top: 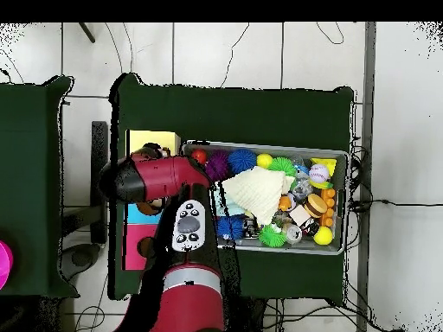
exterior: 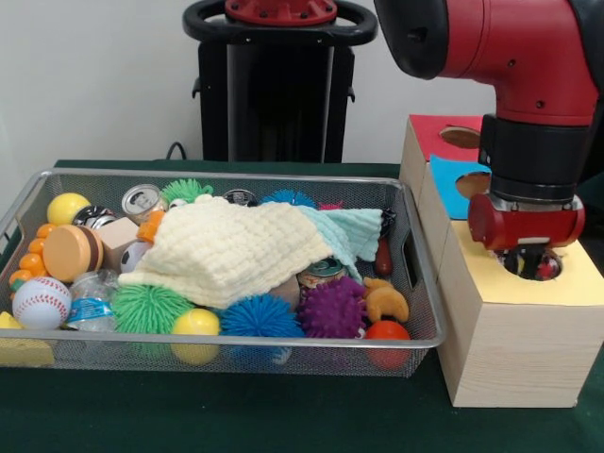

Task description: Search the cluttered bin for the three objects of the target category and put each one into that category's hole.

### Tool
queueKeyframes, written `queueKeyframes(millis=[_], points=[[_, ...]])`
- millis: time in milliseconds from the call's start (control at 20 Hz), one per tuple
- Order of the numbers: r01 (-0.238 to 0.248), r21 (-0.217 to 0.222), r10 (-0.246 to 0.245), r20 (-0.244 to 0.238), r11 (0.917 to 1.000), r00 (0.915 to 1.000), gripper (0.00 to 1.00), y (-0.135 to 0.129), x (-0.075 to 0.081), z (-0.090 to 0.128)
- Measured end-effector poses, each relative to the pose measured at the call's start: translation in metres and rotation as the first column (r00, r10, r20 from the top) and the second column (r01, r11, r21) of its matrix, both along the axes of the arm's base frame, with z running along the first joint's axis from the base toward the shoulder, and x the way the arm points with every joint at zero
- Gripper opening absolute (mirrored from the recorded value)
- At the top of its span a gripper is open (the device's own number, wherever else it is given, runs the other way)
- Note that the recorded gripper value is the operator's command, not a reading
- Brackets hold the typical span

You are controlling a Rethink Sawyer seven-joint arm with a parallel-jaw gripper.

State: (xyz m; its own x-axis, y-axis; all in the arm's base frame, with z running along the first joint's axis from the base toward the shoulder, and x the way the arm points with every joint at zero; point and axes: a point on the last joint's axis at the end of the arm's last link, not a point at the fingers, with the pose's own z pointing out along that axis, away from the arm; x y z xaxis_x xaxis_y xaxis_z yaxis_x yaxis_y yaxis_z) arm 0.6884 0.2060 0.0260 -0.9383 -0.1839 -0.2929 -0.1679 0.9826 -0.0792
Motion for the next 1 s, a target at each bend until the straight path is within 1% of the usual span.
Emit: queueKeyframes(millis=[200,250,1000], points=[[0.002,0.001,-0.002,0.004,1.0,1.0,0.0,-0.0006,0.0001,-0.0023],[0.003,0.001,-0.003,0.004,1.0,1.0,1.0,-0.0006,0.0001,-0.0023],[0.005,0.003,-0.005,0.003,1.0,1.0,1.0,0.0007,0.0002,-0.002]])
